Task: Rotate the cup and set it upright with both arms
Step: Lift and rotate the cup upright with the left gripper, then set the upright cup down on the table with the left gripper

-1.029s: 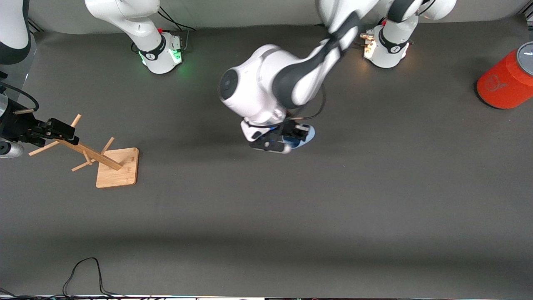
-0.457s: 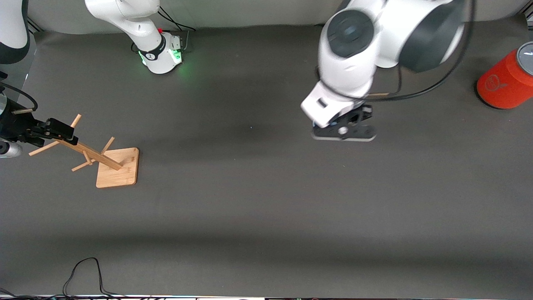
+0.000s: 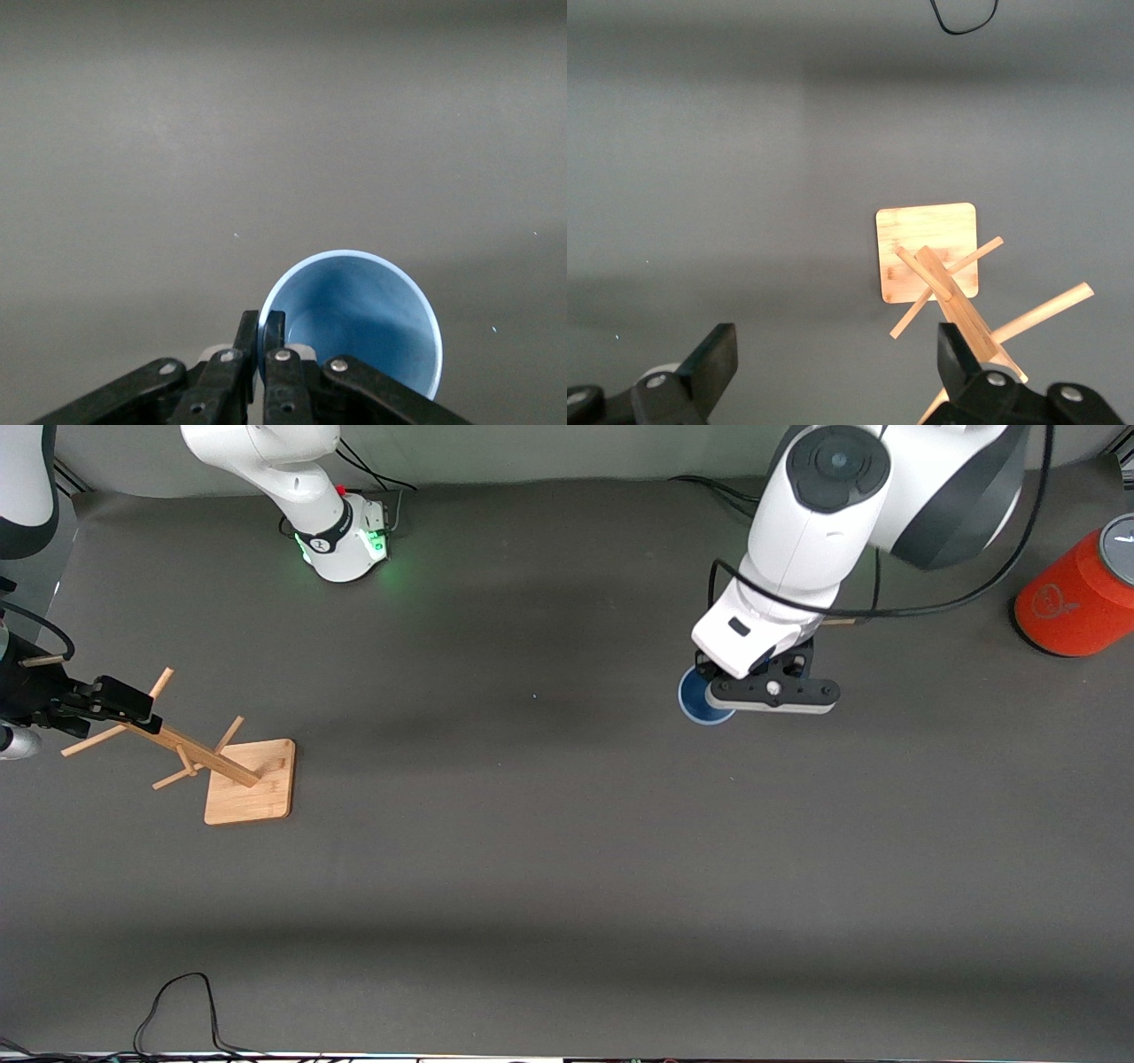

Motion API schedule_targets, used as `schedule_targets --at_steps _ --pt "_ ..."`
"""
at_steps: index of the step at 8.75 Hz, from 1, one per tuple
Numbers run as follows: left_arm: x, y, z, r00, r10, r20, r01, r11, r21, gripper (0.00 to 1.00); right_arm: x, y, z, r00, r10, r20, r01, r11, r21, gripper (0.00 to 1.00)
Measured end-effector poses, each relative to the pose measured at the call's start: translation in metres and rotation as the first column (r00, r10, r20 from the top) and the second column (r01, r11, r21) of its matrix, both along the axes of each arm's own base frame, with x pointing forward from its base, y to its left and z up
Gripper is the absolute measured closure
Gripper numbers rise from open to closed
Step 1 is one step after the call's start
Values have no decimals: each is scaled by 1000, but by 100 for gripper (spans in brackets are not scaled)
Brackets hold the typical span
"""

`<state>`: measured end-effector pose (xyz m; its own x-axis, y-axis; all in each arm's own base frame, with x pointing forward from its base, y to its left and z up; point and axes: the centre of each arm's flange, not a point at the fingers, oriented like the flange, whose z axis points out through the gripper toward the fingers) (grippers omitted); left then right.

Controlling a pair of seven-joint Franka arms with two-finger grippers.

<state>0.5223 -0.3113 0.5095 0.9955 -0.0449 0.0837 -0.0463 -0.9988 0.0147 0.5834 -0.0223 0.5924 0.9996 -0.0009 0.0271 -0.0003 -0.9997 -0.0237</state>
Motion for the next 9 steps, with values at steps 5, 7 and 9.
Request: schedule_targets --at_steps 5,7,9 --pt "-17 -22 -138 987 141 79 -131 984 -119 94 0 0 0 1000 0 1 0 1000 0 0" --pt "-35 -60 -190 987 145 71 -135 982 -129 94 0 0 0 1000 0 1 0 1000 0 0" --pt "-54 -70 -230 990 123 74 -113 985 -128 94 0 0 0 1000 0 1 0 1000 0 0"
